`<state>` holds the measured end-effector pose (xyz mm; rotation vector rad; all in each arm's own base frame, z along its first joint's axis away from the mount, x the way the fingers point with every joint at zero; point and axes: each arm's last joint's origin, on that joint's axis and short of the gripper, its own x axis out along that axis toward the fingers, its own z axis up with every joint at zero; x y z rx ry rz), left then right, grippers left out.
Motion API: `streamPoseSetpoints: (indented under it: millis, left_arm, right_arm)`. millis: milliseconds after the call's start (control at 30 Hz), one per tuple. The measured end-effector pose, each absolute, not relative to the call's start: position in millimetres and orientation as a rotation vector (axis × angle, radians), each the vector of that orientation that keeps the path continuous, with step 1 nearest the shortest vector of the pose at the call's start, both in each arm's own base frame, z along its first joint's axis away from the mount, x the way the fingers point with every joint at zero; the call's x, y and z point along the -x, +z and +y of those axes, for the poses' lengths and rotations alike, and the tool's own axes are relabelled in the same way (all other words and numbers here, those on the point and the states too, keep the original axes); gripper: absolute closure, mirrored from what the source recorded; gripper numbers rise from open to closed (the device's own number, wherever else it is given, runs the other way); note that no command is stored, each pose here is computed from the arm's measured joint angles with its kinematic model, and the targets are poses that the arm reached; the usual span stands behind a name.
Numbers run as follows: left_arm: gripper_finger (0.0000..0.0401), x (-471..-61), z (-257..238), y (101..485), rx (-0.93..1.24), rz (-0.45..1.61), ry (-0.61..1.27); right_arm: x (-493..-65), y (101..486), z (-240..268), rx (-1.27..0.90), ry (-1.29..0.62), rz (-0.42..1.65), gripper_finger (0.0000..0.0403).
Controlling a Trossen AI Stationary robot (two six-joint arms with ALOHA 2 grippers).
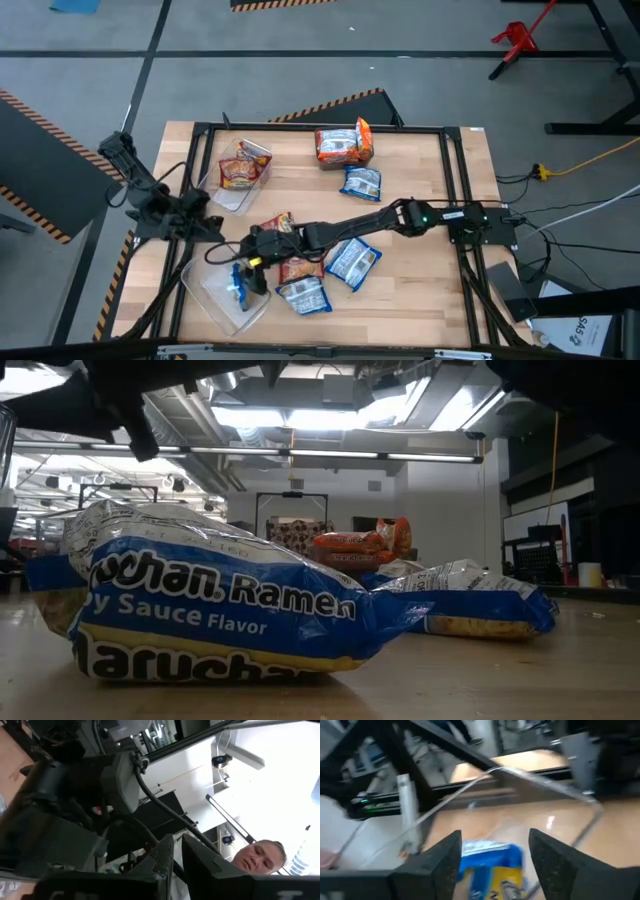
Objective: Sort Maruchan noodles
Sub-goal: Put the middle blue noodle pack into the bottom transparent bin
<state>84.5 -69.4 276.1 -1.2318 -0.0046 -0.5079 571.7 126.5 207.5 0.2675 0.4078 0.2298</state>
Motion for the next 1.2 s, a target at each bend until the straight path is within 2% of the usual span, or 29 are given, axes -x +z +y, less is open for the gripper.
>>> streamPoseSetpoints:
  millis: [167,367,533,700,800,967,1100,1200]
  left_arm:
    - [0.0369,-81,-65,279,1.250,-0.031,-0.514]
    - [0.0370,-81,-66,274,1.295,0.041,-0.508]
    - [0.0384,-84,-73,252,1.288,0.314,-0.463]
    - [0.0399,-86,-78,243,1.215,0.404,-0.459]
    - [0.0400,-88,-81,240,1.180,0.447,-0.466]
    - [0.0400,-91,-88,222,1.113,0.656,-0.426]
    - [0.0401,-98,-95,212,1.041,0.732,-0.398]
    - [0.0401,-104,-101,211,0.998,0.710,-0.416]
  right_arm:
    - [-575,209,114,-0.254,0.201,0.386,0.0176]
    - [-569,217,105,-0.242,0.306,0.473,0.0176]
    - [-544,249,86,-0.121,0.295,0.663,0.0175]
    - [-509,291,64,-0.046,0.282,0.802,0.0175]
    - [-489,316,55,-0.026,0.270,0.845,0.0175]
    - [-461,352,42,0.022,0.199,0.852,0.0175]
    - [-448,366,36,0.046,0.129,0.861,0.0175]
    - [-444,370,34,0.044,0.092,0.869,0.0175]
